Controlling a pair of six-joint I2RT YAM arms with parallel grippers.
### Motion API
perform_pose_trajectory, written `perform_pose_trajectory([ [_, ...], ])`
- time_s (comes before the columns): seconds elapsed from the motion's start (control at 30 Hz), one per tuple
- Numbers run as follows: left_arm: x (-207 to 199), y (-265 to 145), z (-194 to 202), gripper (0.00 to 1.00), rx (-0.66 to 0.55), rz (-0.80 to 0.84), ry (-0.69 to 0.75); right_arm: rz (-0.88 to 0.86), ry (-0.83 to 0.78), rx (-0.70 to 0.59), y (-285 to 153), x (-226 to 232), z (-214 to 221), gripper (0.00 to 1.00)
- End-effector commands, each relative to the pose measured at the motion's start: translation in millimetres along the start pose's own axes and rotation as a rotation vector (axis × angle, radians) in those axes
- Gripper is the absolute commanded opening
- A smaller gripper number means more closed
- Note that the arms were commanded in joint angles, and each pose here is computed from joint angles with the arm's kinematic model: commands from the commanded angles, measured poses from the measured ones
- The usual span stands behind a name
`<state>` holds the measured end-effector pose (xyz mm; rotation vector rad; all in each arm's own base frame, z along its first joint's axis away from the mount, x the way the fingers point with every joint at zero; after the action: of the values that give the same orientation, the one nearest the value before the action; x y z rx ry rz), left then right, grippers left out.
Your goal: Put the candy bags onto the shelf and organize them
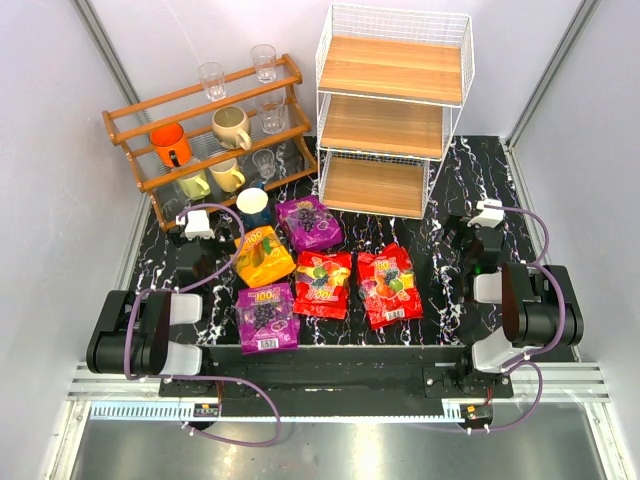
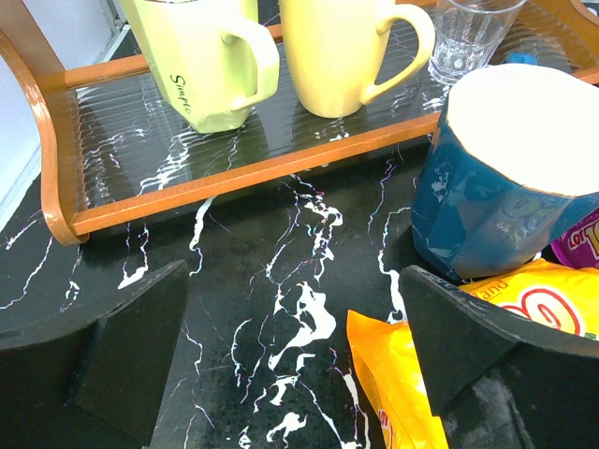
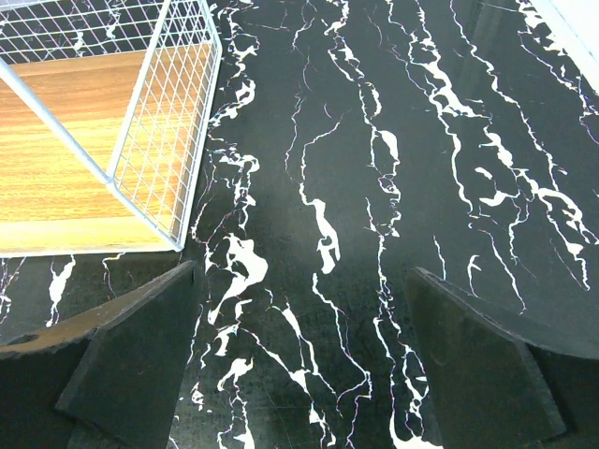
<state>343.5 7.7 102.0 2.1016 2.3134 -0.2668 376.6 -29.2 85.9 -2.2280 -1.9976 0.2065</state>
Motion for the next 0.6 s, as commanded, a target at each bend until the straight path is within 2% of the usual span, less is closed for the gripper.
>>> perform_pose_trajectory([
  [0.0, -5.6, 7.1, -24.6, 0.99, -0.084, 0.021, -0.006, -0.017, -0.012, -0.057, 7.2, 1.8, -18.2, 1.0],
  [0.2, -5.4, 6.7, -24.5, 0.99, -0.084, 0.021, -0.005, -0.004, -0.008, -0.078, 5.3, 0.0, -23.5, 1.0],
  [0.33, -2.4, 6.4, -25.4, 0.99, -0.09, 0.001, -0.006, -0.003, -0.005, -0.107, -14.5, -0.9, -68.1, 1.0],
  [0.37, -0.9, 5.5, -24.6, 0.99, -0.08, -0.011, -0.007, 0.001, 0.035, -0.138, -18.3, -0.3, -82.8, 1.0],
  [0.4, -2.6, 5.3, -32.3, 0.99, -0.093, -0.012, -0.008, 0.01, 0.067, -0.1, -23.6, -0.8, -81.9, 1.0],
  [0.43, -0.7, 1.6, -48.2, 0.99, -0.125, -0.037, -0.014, 0.027, 0.102, -0.133, -33.7, -2.9, -103.2, 1.0],
  [0.47, 1.2, -1.6, -40.6, 0.99, -0.064, -0.058, -0.004, 0.03, 0.178, -0.156, -36.5, -1.2, -129.3, 1.0],
  [0.5, -3.0, -2.0, -50.1, 0.99, -0.071, -0.057, -0.009, 0.033, 0.214, -0.138, -40.9, -0.9, -137.2, 1.0],
  [0.53, -2.0, -4.4, -54.1, 0.99, -0.068, -0.074, -0.022, 0.041, 0.236, -0.049, -49.6, 0.1, -128.9, 1.0],
  [0.57, -1.9, -11.5, -58.9, 0.99, -0.057, -0.084, -0.048, 0.032, 0.259, -0.053, -53.2, 2.1, -148.6, 1.0],
])
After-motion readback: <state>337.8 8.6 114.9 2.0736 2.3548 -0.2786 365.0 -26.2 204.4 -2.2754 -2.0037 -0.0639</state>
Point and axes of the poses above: each gripper's point midway between its finger pads, its own y axis out along the fingers, its own x axis along the line the jaws close on, z = x × y, the point moved 2 cm from there along -y, back along the fingers, and after that the axes turned 7 degrees about -y, right-handed, at the moved point
